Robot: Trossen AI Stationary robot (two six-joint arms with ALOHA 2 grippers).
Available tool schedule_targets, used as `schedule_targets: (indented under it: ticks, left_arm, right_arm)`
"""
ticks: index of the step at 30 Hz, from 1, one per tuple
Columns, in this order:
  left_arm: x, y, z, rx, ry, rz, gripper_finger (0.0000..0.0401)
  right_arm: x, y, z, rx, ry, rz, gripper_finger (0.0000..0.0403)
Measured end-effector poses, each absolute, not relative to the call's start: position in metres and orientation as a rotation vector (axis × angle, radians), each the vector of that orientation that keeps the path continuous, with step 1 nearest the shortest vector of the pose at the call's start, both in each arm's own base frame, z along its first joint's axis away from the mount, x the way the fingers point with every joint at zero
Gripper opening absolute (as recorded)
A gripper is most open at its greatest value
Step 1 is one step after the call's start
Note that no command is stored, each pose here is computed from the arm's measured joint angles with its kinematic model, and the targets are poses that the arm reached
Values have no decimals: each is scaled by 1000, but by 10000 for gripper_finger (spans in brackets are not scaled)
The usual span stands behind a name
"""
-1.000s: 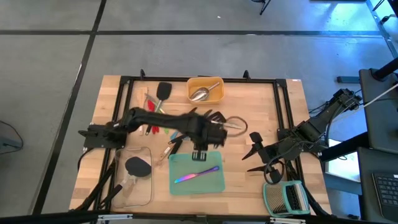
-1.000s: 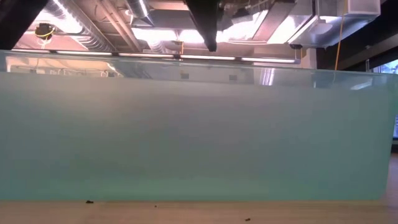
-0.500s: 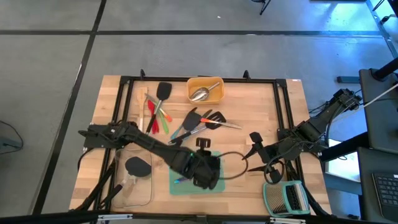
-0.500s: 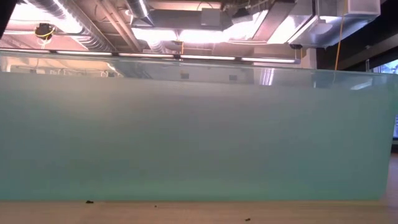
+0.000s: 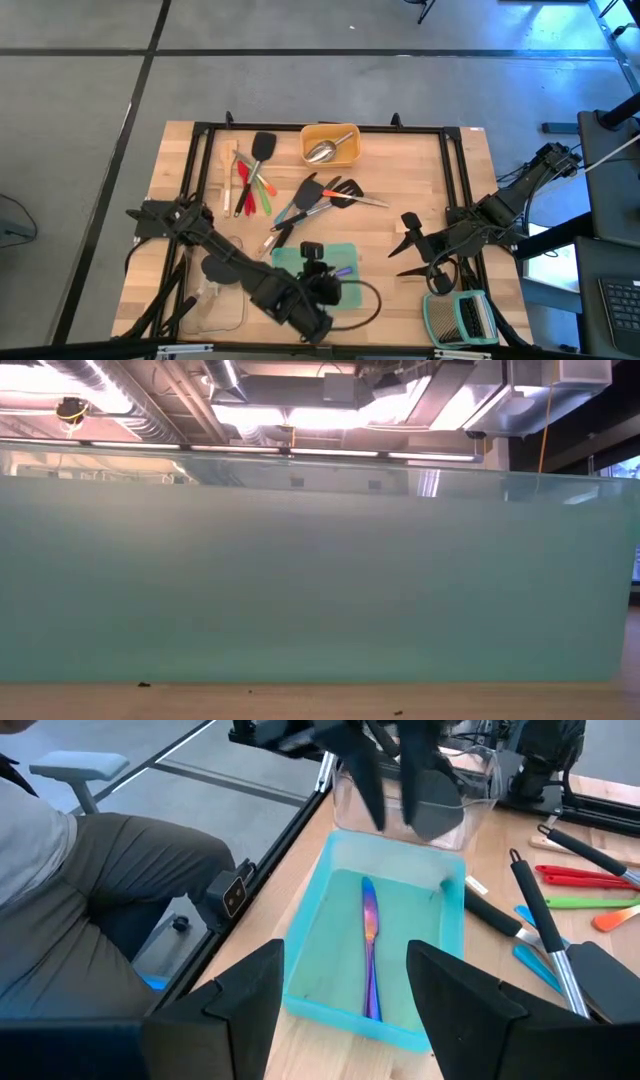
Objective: Pick & Place Kitchen Items
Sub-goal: Put the orange table knife into the green bin
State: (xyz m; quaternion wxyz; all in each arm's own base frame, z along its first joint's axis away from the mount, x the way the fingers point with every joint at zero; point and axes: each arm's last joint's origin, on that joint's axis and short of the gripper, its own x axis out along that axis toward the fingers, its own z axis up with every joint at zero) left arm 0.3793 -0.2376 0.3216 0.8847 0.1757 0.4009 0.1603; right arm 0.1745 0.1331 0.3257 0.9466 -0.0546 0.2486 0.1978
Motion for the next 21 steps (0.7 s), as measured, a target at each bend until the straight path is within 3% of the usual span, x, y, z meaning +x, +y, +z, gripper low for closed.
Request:
schedule_targets:
  ticks: [21]
  left_arm:
    - [346, -295, 314, 274, 747, 287, 75]
  right_arm:
    - [175, 134, 328, -125, 480, 411, 216]
